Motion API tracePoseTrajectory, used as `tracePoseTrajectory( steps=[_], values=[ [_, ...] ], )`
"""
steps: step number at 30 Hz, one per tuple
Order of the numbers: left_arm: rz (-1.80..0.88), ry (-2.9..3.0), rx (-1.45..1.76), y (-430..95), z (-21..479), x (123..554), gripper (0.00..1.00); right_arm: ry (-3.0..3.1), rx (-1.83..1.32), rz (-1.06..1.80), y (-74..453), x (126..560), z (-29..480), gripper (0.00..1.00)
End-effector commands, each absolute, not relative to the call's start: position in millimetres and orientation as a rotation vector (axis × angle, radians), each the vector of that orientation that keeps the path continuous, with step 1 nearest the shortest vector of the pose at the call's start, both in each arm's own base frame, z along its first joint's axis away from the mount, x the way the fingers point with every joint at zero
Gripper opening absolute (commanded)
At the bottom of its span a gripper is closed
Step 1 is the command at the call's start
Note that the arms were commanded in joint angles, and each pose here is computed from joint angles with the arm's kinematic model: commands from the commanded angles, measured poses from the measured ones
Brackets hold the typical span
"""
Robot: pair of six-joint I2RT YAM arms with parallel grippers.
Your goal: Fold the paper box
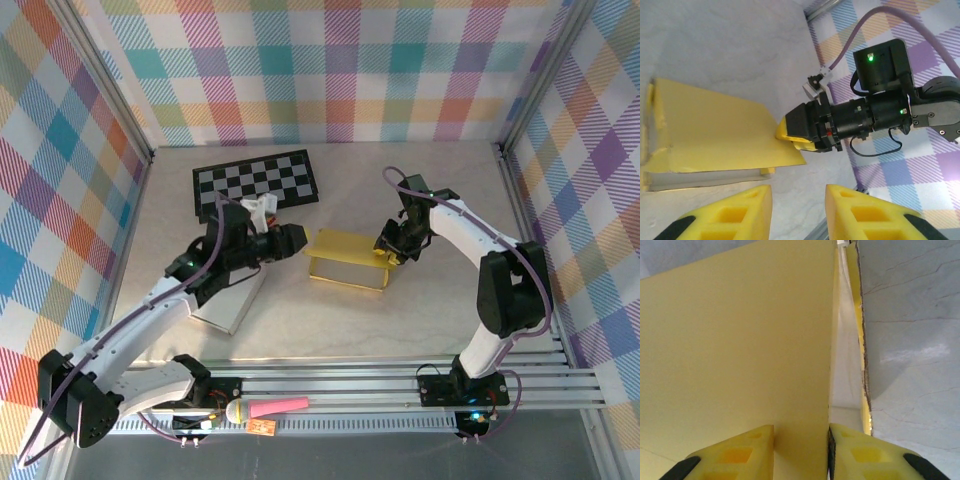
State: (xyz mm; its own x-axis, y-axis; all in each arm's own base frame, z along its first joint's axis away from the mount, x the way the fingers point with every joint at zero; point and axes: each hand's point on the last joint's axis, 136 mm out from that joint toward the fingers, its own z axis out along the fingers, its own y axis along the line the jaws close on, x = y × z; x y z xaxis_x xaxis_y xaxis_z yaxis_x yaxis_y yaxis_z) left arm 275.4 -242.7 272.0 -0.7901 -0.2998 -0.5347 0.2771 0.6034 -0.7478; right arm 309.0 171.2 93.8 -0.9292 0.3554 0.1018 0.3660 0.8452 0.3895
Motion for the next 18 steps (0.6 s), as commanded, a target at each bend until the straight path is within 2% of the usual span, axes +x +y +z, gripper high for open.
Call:
tracePoseTrajectory(
  steps=[1, 4, 10, 18],
  values=[
    [-0.97, 2.426, -0.04, -216.1, 227.5, 278.9, 0.31, -3.016, -0.493, -0.531, 163.3, 303.3, 85.5, 0.32],
    [-1.015, 2.488, 0.012, -227.6, 216.1, 294.1, 0.31, -3.035, -0.453, -0.511, 161.4, 305.2, 85.1, 0.32],
    [-1.013, 2.698, 0.093, -254.1, 160.6, 320.6, 0.32, -3.071, -0.377, -0.473, 156.7, 307.5, 83.3, 0.34],
    [-1.026, 2.804, 0.119, -274.3, 101.8, 337.3, 0.39, -3.074, -0.343, -0.441, 154.2, 307.8, 76.2, 0.34]
  ],
)
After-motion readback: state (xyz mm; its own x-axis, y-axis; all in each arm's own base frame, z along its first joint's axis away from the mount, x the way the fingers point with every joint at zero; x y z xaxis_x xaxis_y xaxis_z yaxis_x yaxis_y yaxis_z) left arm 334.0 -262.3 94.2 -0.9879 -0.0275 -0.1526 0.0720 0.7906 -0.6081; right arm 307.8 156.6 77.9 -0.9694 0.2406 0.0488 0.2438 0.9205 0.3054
